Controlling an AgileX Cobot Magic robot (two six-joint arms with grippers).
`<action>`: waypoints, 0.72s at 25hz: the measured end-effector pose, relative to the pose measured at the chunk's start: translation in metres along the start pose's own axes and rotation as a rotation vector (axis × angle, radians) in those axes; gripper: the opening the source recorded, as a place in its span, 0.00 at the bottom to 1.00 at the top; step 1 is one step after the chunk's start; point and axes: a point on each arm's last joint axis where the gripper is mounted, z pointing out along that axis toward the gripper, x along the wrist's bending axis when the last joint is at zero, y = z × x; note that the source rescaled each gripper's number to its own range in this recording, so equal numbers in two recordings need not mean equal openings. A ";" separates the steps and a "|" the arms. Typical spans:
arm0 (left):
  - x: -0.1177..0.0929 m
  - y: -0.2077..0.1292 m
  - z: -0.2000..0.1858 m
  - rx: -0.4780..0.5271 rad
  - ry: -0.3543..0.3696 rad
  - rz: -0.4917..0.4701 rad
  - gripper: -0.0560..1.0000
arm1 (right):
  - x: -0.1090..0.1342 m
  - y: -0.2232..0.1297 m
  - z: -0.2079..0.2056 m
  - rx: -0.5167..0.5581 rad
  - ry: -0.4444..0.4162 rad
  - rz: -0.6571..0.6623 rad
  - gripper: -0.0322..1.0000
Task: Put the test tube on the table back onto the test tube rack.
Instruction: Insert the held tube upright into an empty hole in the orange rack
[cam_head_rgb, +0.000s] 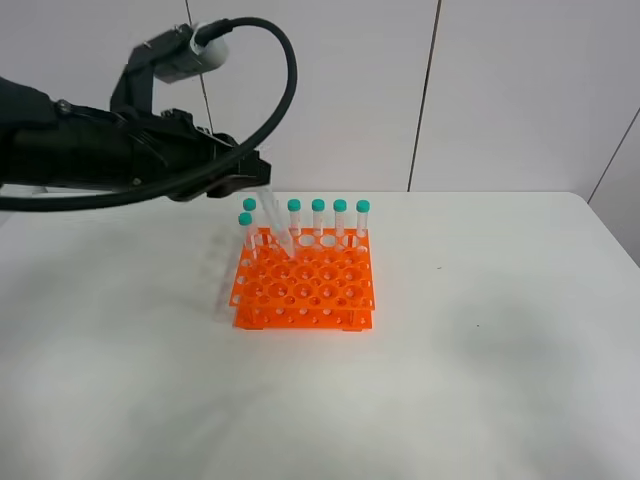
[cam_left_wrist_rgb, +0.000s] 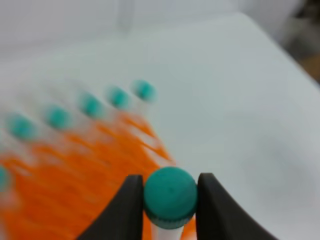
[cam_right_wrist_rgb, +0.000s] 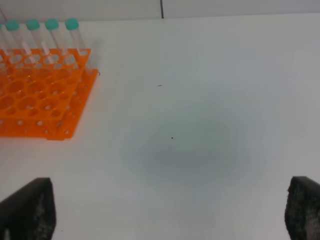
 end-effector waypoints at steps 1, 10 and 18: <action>-0.003 0.003 -0.003 -0.024 0.026 0.067 0.05 | 0.000 0.000 0.000 0.000 0.000 0.000 1.00; -0.014 -0.007 0.028 -0.055 0.066 0.272 0.05 | 0.000 0.000 0.000 0.000 0.001 0.001 1.00; -0.006 -0.026 0.065 -0.050 0.082 0.326 0.05 | 0.000 0.000 0.000 0.000 0.001 0.001 1.00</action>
